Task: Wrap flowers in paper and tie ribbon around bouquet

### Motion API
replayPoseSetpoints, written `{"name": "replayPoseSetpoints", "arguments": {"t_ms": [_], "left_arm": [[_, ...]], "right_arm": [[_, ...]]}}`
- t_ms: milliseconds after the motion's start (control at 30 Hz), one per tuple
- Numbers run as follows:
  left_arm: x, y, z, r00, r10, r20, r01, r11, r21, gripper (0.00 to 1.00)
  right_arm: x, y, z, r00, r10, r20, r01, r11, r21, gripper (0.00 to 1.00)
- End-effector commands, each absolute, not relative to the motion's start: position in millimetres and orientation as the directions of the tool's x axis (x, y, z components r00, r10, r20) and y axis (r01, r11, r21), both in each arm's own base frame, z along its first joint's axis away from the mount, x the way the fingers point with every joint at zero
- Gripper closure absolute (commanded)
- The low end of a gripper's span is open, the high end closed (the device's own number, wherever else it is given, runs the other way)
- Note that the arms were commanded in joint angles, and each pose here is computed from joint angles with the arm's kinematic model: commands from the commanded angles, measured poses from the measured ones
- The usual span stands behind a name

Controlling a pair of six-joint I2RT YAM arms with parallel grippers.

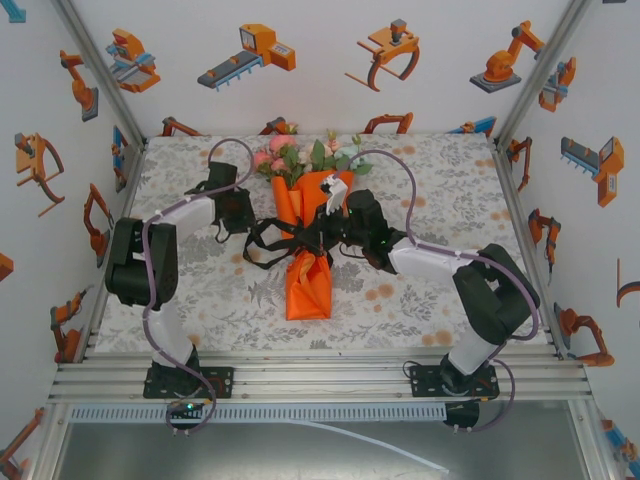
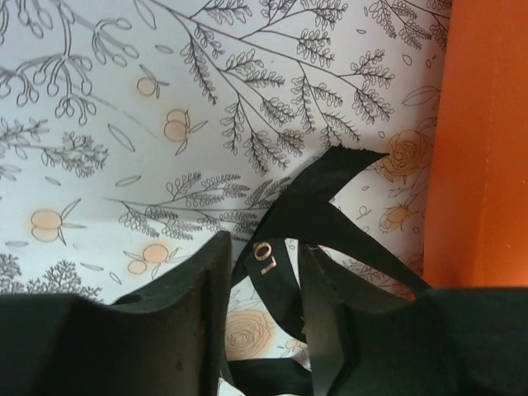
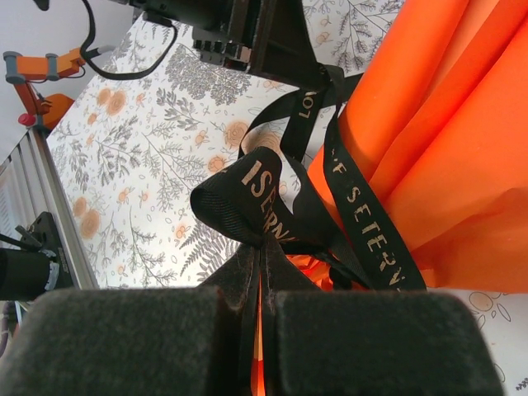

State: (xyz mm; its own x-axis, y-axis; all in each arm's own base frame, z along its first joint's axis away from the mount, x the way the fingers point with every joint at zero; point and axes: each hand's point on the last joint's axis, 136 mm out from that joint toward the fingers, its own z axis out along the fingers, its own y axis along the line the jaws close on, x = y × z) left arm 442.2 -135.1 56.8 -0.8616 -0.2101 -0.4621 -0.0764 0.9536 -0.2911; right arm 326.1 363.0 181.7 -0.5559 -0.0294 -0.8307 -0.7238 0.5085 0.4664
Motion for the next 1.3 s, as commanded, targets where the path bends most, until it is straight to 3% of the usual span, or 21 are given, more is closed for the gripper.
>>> {"name": "replayPoseSetpoints", "arguments": {"t_ms": [0, 100, 400, 767, 967, 1067, 1267], "left_arm": [[458.5, -140.1, 52.2, -0.858, -0.143, -0.494, -0.01, 0.965, -0.261, 0.59], [463.0, -147.1, 49.0, -0.861, -0.114, -0.496, 0.03, 0.961, -0.274, 0.63], [463.9, -152.6, 77.9, -0.832, -0.083, -0.548, 0.095, 0.953, -0.288, 1.0], [420.7, -134.3, 171.6, -0.803, -0.193, -0.565, 0.019, 0.938, -0.347, 0.98], [378.6, -120.5, 172.1, -0.798, -0.362, -0.481, -0.146, 0.891, -0.429, 0.99], [351.3, -116.0, 170.4, -0.767, -0.502, -0.4, -0.264, 0.815, -0.515, 0.99], [290.2, -133.4, 138.2, -0.635, -0.772, 0.003, -0.58, 0.474, -0.663, 0.99]], "right_arm": [[327.6, 369.7, 216.6, -0.498, 0.006, -0.867, -0.766, 0.465, 0.443, 1.0], [327.6, 369.3, 216.5, -0.5, 0.002, -0.866, -0.765, 0.467, 0.443, 1.0], [328.0, 369.4, 212.7, -0.513, -0.005, -0.858, -0.758, 0.473, 0.45, 1.0], [330.7, 369.5, 210.4, -0.515, -0.013, -0.857, -0.752, 0.487, 0.444, 1.0], [330.9, 369.3, 207.5, -0.525, -0.011, -0.851, -0.746, 0.488, 0.453, 1.0], [330.0, 369.8, 205.7, -0.529, -0.015, -0.849, -0.745, 0.486, 0.456, 1.0], [332.1, 371.1, 204.2, -0.532, -0.014, -0.847, -0.743, 0.488, 0.459, 1.0]]}}
